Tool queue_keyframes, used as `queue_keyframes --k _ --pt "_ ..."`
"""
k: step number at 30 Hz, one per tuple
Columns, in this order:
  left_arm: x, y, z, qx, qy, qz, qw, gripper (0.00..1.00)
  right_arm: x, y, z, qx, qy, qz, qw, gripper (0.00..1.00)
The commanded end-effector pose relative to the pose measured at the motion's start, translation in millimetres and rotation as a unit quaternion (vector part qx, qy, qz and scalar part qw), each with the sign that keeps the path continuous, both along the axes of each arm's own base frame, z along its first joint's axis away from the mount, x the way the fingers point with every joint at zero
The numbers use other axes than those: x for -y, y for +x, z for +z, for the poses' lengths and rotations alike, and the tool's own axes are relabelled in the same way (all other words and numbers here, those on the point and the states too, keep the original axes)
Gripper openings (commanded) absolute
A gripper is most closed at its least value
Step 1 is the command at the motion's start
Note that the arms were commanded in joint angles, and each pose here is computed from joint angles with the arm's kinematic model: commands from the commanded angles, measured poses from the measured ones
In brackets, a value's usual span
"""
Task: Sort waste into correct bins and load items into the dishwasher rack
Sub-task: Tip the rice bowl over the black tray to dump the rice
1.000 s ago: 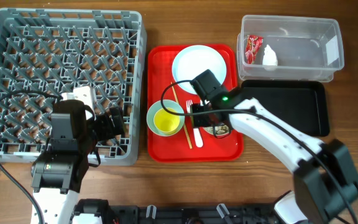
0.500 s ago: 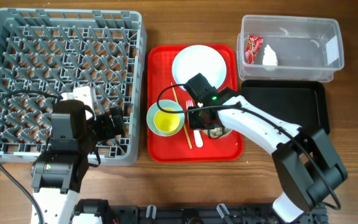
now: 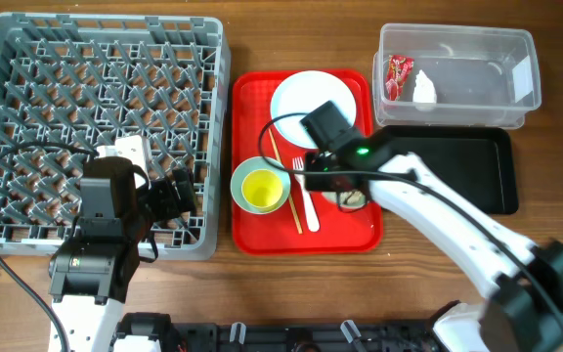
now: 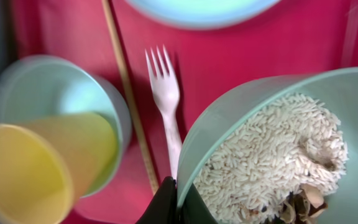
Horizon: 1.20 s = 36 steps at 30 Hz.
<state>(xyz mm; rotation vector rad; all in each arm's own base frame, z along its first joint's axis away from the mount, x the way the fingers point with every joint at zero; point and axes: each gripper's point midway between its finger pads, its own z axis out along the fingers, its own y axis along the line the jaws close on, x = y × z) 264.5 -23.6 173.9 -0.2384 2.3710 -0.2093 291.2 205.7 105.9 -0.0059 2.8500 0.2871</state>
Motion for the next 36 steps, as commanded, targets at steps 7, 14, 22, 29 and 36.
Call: queue_keyframes --k 7,14,22,29,36 --pt "0 2 11 0.015 -0.001 0.001 1.000 1.00 73 36 73 0.039 0.138 -0.105 0.984 0.04" --pt "0 2 11 0.015 -0.001 0.002 1.000 1.00 124 42 59 0.013 0.268 -0.101 0.958 0.04" --pt "0 2 11 0.015 -0.001 0.002 1.000 1.00 149 51 38 -0.001 0.463 -0.090 0.882 0.04" --pt "0 2 11 0.015 -0.001 0.002 1.000 1.00 171 63 37 0.003 0.571 -0.104 0.814 0.04" --pt "0 2 11 0.015 -0.001 0.002 1.000 1.00 210 66 47 0.010 0.614 -0.162 0.772 0.04"
